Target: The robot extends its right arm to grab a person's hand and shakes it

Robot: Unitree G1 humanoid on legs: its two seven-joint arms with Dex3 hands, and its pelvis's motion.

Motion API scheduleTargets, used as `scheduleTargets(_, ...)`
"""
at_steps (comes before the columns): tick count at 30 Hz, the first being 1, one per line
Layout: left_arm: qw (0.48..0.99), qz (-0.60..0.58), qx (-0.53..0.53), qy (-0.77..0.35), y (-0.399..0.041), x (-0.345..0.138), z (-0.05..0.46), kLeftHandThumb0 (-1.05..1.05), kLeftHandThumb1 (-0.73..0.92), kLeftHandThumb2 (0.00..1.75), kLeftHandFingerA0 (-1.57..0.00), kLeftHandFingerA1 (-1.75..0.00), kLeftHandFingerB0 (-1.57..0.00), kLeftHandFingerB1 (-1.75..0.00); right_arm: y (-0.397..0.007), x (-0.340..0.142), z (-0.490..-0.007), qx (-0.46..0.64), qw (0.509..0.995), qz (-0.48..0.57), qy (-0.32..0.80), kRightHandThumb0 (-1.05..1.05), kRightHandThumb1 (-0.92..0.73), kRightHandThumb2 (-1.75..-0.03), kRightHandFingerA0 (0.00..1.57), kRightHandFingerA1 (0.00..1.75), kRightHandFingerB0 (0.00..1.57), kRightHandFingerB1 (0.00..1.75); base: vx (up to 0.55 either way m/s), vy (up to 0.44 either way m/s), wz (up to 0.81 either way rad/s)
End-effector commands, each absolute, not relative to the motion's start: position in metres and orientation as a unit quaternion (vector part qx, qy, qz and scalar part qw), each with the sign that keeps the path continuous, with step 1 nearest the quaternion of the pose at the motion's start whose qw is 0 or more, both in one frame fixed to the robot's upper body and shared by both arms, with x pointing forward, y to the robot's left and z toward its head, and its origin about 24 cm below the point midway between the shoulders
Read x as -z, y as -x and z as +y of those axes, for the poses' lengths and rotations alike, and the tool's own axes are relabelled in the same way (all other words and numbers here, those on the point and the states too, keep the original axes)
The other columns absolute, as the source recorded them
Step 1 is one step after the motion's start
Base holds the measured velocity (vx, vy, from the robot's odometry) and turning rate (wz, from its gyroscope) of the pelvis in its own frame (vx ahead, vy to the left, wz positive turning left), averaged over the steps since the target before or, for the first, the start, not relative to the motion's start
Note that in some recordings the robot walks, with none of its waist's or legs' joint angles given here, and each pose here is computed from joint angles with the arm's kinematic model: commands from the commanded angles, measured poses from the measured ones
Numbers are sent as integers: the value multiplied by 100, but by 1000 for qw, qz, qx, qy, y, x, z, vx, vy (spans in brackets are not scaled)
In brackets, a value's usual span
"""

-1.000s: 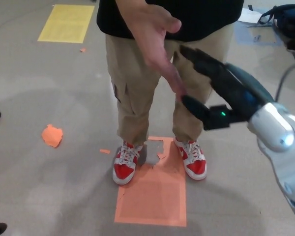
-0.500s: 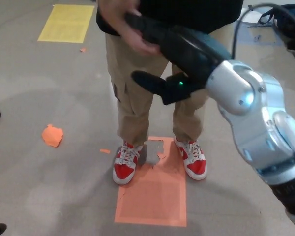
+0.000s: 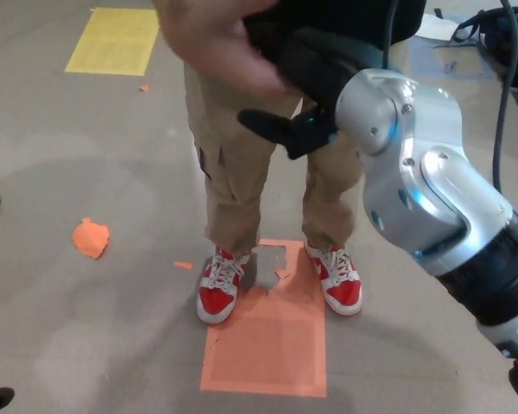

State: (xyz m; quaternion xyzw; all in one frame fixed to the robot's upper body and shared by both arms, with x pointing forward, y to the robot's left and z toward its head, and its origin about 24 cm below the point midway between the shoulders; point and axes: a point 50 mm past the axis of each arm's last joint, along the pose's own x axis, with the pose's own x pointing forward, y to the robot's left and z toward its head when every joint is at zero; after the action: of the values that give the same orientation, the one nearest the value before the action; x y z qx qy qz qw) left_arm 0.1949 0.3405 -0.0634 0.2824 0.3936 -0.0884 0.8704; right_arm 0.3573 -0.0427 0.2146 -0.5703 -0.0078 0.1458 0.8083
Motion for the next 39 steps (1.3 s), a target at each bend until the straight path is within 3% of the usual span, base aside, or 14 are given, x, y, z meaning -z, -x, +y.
scheduleTargets(1,871,388,92,-286,-194,57,348,-77,78,106,0,-23,0,-21,-367,-214,-56,-87,797,33,597,-95,-71,-105,0,42,6,4,0,0,0)
scheduleTargets(10,866,391,90,-300,-199,56,346,-78,80,107,0,-22,0,-20,-384,-214,-64,-50,784,65,615,-86,-65,-102,10,48,0,11,0,0,0)
scheduleTargets(11,866,391,90,-299,-199,57,346,-79,80,107,0,-21,0,-20,-387,-212,-63,-51,783,68,616,-80,-79,-65,25,39,0,7,0,0,0)
scheduleTargets(12,863,393,92,-303,-197,59,345,-80,81,108,0,-21,0,-19,-389,-209,-62,-54,781,75,617,-81,-64,-98,25,50,0,13,0,0,0)
scheduleTargets(13,862,394,95,-304,-197,59,345,-81,81,109,0,-19,0,-18,-392,-207,-61,-59,778,79,620,-77,-80,-66,36,39,0,10,0,0,0)
scheduleTargets(14,863,395,96,-302,-196,59,345,-81,81,109,0,-19,0,-18,-395,-205,-60,-66,776,77,623,-83,-68,-99,37,54,0,11,0,0,0)
scheduleTargets(20,865,398,88,-293,-191,61,347,-77,78,109,0,-22,0,-20,-403,-188,-56,-72,785,55,612,-60,-67,-91,45,55,7,34,0,0,0)
scheduleTargets(21,865,398,87,-293,-192,61,347,-71,92,68,0,-17,0,-17,-404,-186,-56,-71,786,56,612,-52,-82,-63,54,44,13,27,0,0,0)
scheduleTargets(22,865,397,87,-294,-192,61,346,-71,92,68,0,-17,0,-17,-405,-185,-56,-71,786,55,611,-52,-82,-63,54,44,13,27,0,0,0)
scheduleTargets(23,863,396,90,-302,-192,60,347,-74,77,111,0,-26,0,-23,-406,-181,-56,-68,794,52,602,-47,-83,-63,58,47,18,29,0,0,0)
scheduleTargets(24,862,397,92,-303,-193,60,347,-76,78,110,0,-23,0,-21,-406,-179,-57,-68,799,49,596,-39,-76,-63,73,78,20,31,0,0,0)
scheduleTargets(29,866,395,97,-291,-192,59,347,-76,74,91,0,-18,0,-14,-410,-169,-65,-76,819,52,566,-29,-48,-82,63,66,70,66,0,0,0)
scheduleTargets(31,867,395,98,-289,-191,60,347,-76,79,110,0,-24,0,-21,-411,-168,-67,-80,824,43,559,-21,-60,-57,70,55,62,48,0,0,0)
scheduleTargets(39,865,396,85,-298,-198,58,347,-75,77,110,0,-24,0,-23,-396,-202,-61,-77,849,-51,521,-29,-68,-60,93,79,38,37,0,0,0)
